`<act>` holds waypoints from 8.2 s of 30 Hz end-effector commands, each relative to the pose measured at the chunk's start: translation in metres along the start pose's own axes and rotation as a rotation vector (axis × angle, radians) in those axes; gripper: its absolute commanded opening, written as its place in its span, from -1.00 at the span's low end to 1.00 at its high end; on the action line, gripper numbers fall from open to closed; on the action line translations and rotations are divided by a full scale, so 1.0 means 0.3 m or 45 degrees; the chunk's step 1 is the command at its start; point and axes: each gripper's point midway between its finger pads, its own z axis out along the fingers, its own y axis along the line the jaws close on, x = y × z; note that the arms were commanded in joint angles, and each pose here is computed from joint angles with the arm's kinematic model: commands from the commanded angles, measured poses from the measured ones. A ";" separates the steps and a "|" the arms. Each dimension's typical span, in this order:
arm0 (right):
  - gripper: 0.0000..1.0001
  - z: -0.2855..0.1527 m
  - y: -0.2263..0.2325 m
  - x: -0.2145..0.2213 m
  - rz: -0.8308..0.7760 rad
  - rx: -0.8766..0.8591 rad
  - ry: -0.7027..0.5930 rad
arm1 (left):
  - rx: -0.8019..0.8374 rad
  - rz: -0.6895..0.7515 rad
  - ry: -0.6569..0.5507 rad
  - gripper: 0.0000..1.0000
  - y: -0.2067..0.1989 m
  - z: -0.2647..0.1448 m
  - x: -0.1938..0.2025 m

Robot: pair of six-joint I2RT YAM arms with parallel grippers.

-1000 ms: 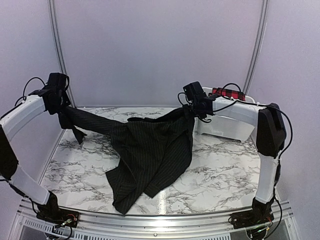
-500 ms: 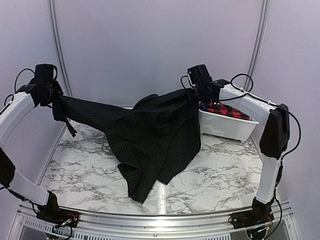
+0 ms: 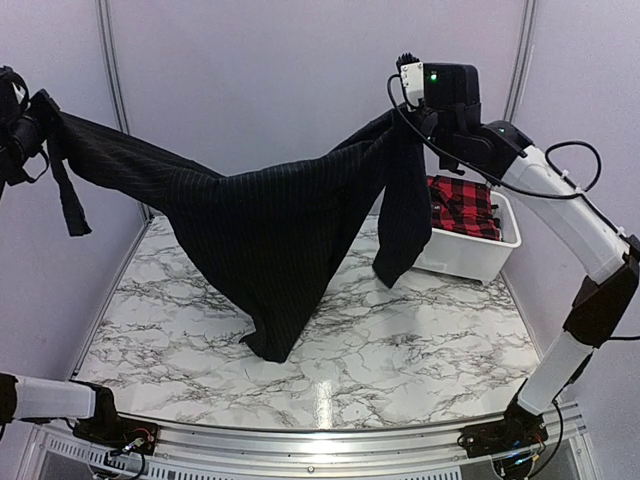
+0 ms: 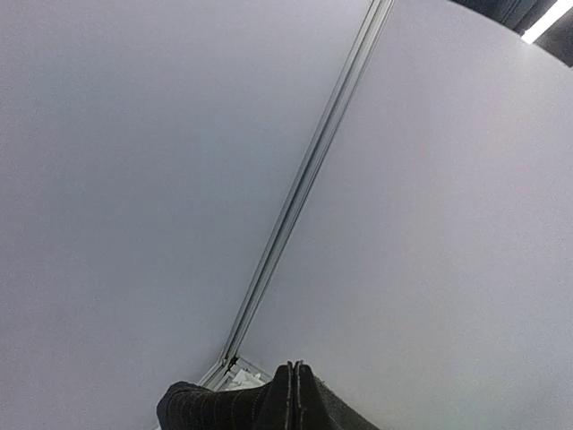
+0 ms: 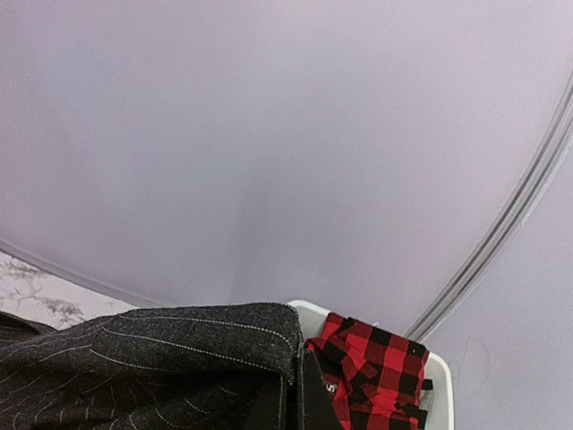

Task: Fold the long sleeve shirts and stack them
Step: Flatten out the crumpled shirt at the center of the board, then pick up the flattened shirt from the center of the board.

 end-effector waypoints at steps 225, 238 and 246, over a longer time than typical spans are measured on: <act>0.29 -0.419 0.418 1.318 0.494 -0.906 0.783 | 0.392 0.208 1.742 0.56 0.141 -0.915 1.689; 0.10 -0.447 0.445 1.392 0.459 -0.918 0.913 | 0.393 0.309 1.814 0.59 0.182 -0.998 1.740; 0.06 -0.418 0.416 1.416 0.435 -0.808 0.943 | 0.444 0.340 1.827 0.49 0.134 -1.012 1.766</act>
